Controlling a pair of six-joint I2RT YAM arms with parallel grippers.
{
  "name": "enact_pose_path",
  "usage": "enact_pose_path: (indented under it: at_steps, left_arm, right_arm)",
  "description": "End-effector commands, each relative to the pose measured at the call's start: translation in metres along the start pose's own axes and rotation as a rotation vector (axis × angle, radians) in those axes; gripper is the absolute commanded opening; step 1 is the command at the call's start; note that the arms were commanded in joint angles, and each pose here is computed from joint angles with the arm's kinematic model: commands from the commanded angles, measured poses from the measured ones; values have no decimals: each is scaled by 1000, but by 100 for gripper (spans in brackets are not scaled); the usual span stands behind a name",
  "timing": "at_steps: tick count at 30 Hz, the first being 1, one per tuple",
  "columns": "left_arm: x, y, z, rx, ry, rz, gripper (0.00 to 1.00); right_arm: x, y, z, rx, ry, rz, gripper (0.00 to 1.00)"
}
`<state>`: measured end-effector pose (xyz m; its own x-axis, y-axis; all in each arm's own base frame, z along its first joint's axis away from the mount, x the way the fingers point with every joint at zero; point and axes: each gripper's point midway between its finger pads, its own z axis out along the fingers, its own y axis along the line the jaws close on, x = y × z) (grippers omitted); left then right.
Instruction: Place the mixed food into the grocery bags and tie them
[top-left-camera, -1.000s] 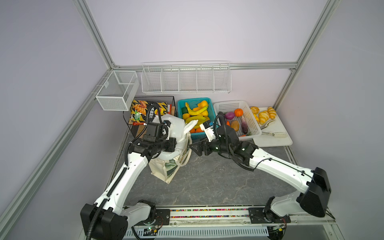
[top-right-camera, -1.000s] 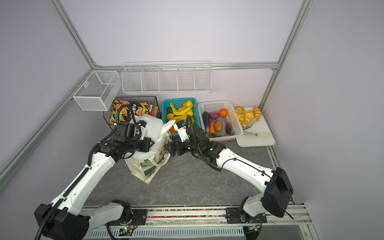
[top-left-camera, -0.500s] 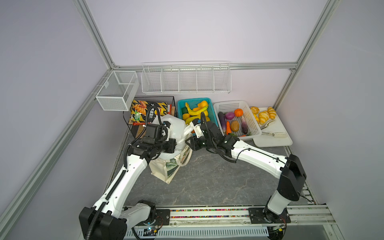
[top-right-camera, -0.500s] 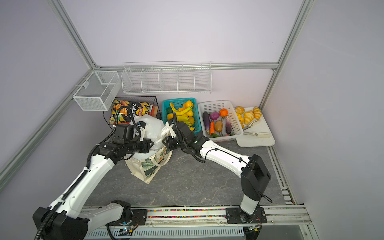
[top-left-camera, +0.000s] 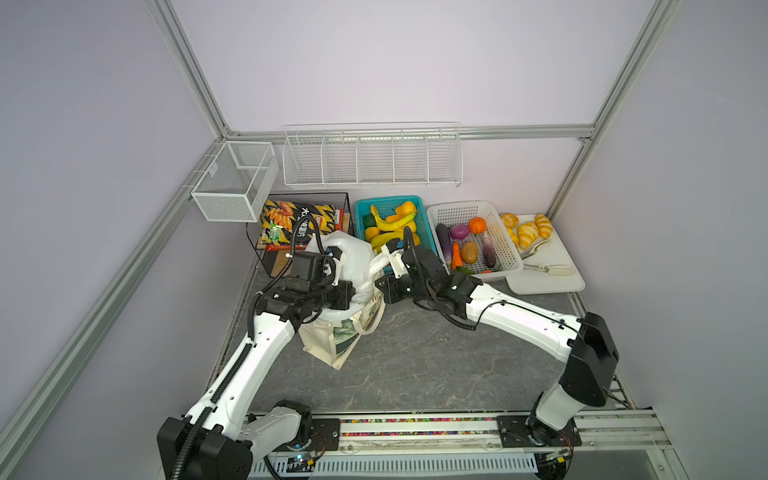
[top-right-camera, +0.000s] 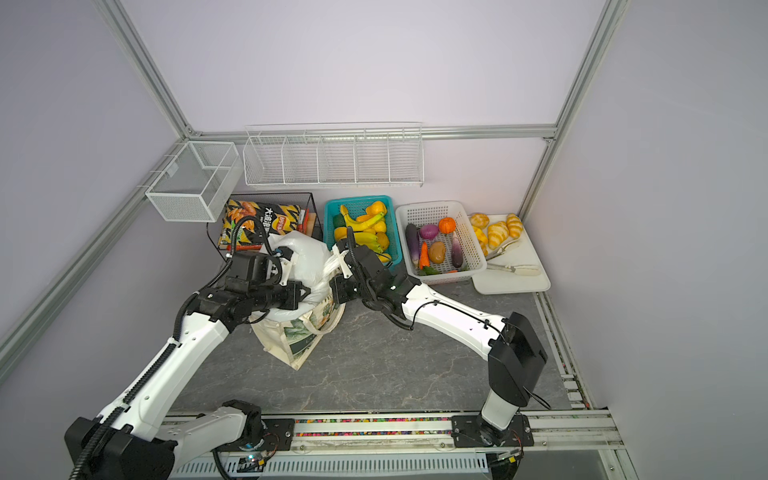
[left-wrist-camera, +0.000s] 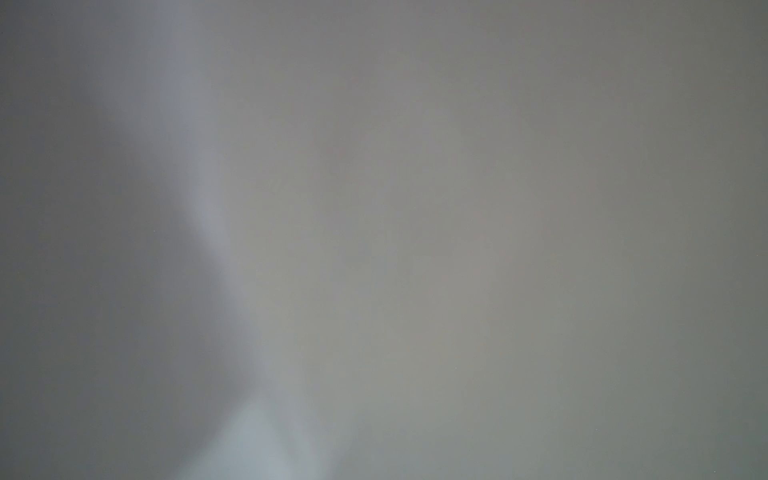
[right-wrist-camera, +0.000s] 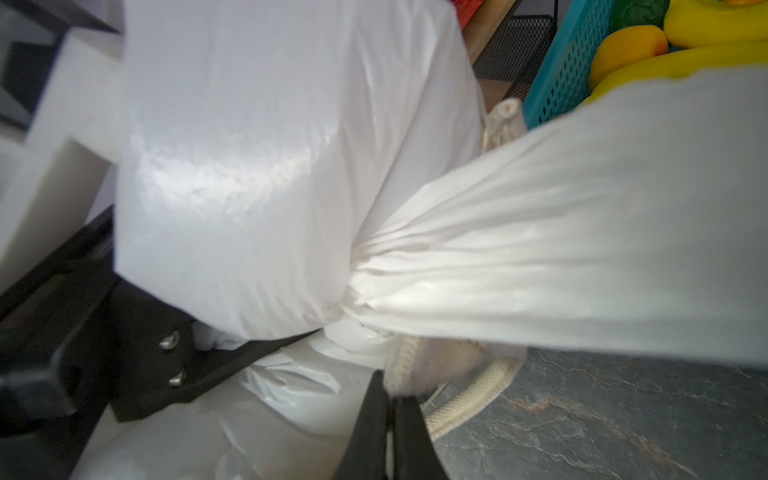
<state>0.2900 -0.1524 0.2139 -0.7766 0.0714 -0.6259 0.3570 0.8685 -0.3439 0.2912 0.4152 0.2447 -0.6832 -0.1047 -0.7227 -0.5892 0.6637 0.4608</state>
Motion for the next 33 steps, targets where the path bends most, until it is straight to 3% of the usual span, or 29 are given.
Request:
enact_pose_path:
  at_steps: [1,7,10,14,18,20,29,33]
  left_arm:
    - [62,20,27,-39,237,-127,0]
    - [75,30,41,-73,307,-152,0]
    - [63,18,30,-24,263,-145,17]
    - [27,-8,-4,61,77,-92,41]
    - [-6,-10,-44,10,-131,-47,64]
    - [-19,-11,-64,-24,-200,-17,69]
    - [-87,-41,-135,8,-477,54,73]
    - [-116,-43,-120,27,-478,11,72]
  right_arm:
    - [-58,29,-43,-86,-228,-5,7]
    - [-56,28,-44,-96,-249,-1,7]
    - [-48,22,-39,-80,-234,3,7]
    - [-39,15,-35,-59,-213,3,7]
    - [-36,11,-36,-40,-204,-6,7]
    - [-35,10,-37,-33,-200,-8,7]
    - [-28,7,-30,-27,-177,-16,7]
    - [-26,5,-30,-26,-177,-21,7]
